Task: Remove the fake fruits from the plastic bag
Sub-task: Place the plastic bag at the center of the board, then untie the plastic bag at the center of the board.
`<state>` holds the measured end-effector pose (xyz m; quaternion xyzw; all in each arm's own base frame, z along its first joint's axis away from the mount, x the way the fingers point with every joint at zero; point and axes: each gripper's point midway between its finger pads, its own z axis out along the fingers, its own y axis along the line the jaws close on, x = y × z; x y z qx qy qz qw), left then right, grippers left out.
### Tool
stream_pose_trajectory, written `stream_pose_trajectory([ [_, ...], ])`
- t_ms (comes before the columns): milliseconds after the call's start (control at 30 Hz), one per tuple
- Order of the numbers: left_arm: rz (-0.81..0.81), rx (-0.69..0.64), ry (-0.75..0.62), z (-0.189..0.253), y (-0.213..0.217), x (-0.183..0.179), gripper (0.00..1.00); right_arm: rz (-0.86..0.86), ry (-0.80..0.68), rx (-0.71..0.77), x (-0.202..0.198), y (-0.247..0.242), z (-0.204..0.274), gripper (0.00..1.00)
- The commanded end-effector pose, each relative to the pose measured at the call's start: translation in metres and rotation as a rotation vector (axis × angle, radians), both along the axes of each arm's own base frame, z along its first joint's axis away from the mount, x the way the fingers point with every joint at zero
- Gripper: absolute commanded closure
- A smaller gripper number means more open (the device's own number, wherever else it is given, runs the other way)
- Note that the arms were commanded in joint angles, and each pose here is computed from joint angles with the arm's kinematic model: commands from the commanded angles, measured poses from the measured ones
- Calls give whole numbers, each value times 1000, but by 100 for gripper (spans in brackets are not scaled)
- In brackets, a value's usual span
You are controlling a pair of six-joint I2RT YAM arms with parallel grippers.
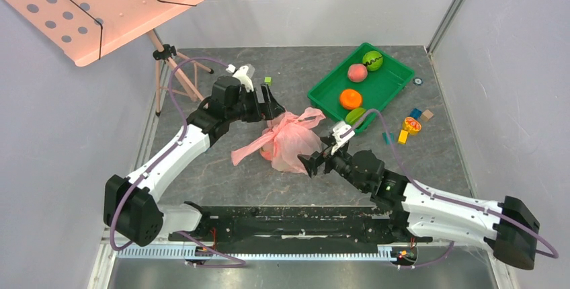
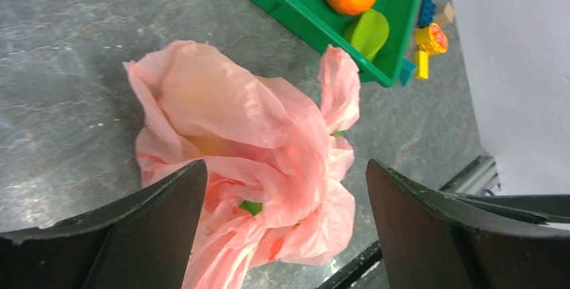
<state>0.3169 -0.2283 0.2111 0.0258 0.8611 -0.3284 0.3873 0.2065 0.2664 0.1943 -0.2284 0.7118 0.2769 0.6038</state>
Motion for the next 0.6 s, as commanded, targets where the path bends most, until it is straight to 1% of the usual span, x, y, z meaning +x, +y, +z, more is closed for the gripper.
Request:
stream_pose_trajectory([
  [0, -63, -86, -13, 14, -15, -6, 9, -124, -47, 95, 19, 3, 27, 5],
  [167, -104, -61, -1, 8, -19, -5, 19, -164, -41, 86, 24, 2, 25, 7],
  [367, -129, 5, 25, -6, -21, 0, 24, -196, -41, 96, 22, -11, 21, 7],
  [500, -134, 43, 28, -15, -29, 1, 25, -206, -39, 91, 21, -17, 19, 7],
  [567, -142, 59, 29, -18, -34, 1, 29, -213, -41, 89, 21, -20, 18, 6],
])
